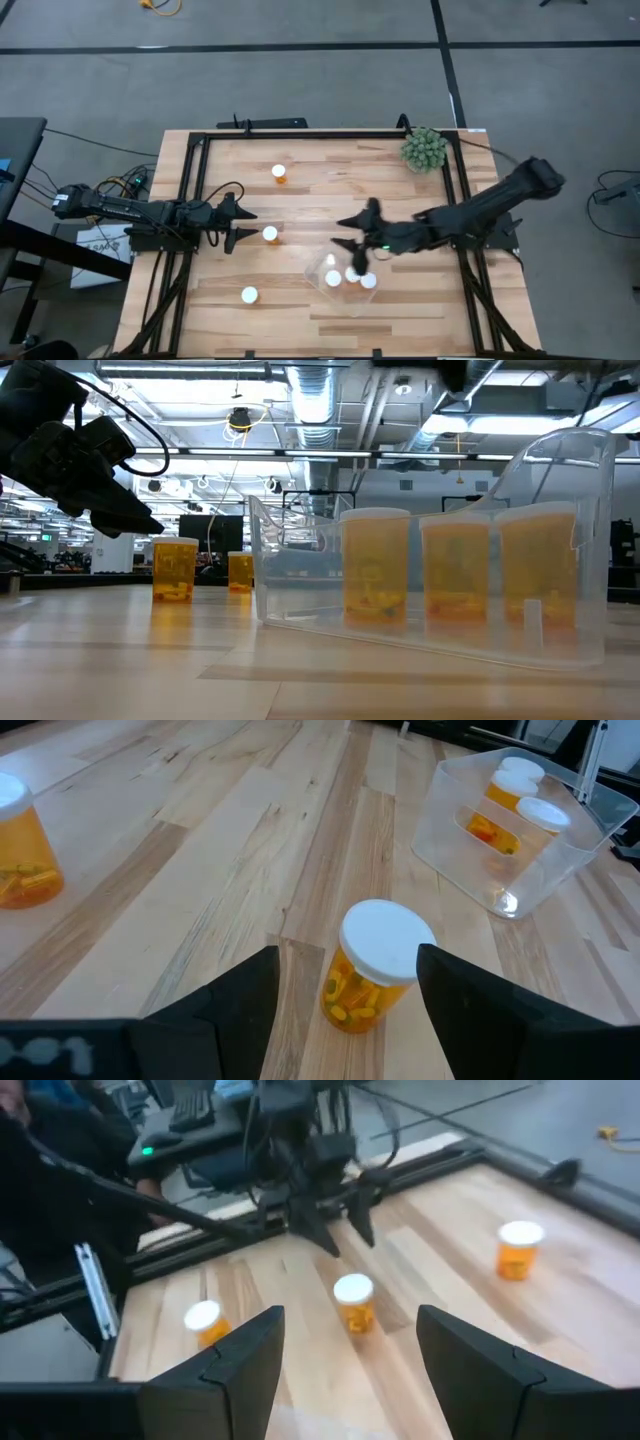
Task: Pick and place pill bottles into a basket
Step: Put the orange pill bottle into the transparent container
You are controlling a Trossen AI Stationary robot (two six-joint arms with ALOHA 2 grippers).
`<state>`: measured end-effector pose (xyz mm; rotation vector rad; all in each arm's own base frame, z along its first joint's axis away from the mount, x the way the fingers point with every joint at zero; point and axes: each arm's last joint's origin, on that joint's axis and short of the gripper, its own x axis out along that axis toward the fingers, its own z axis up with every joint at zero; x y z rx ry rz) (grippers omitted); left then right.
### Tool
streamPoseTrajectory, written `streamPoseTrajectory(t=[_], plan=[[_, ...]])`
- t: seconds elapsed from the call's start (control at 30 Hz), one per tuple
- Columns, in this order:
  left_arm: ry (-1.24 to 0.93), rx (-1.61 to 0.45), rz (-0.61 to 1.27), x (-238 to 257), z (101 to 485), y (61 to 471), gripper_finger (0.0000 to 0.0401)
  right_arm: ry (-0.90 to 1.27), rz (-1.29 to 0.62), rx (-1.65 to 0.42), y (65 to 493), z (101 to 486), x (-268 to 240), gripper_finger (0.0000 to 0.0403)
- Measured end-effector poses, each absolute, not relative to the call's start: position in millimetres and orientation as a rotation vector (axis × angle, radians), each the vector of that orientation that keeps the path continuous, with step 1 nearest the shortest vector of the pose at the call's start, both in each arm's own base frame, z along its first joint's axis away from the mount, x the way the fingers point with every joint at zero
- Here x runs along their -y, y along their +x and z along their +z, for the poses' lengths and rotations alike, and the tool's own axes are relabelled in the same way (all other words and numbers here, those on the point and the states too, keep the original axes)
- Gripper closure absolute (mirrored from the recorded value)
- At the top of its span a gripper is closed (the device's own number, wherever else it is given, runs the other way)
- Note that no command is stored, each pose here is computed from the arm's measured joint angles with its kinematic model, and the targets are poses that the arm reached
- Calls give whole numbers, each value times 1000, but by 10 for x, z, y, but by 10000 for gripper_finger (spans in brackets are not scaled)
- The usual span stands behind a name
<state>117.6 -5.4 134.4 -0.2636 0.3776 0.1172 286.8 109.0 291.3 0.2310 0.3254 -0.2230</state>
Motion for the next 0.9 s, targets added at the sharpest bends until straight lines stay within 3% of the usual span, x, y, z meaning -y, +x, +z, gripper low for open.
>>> streamPoseTrajectory(t=[0.23, 0.5, 0.9], plan=[[-264, -378, 117, 54, 1344, 1176, 175, 266, -272, -283, 2159, 3238, -1022, 182], [-264, -378, 117, 54, 1344, 1176, 175, 284, -124, -301, 1600, 3027, -1018, 182], [-264, -378, 117, 54, 1344, 1176, 175, 282, 383, -279, 839, 2818, -822, 182]])
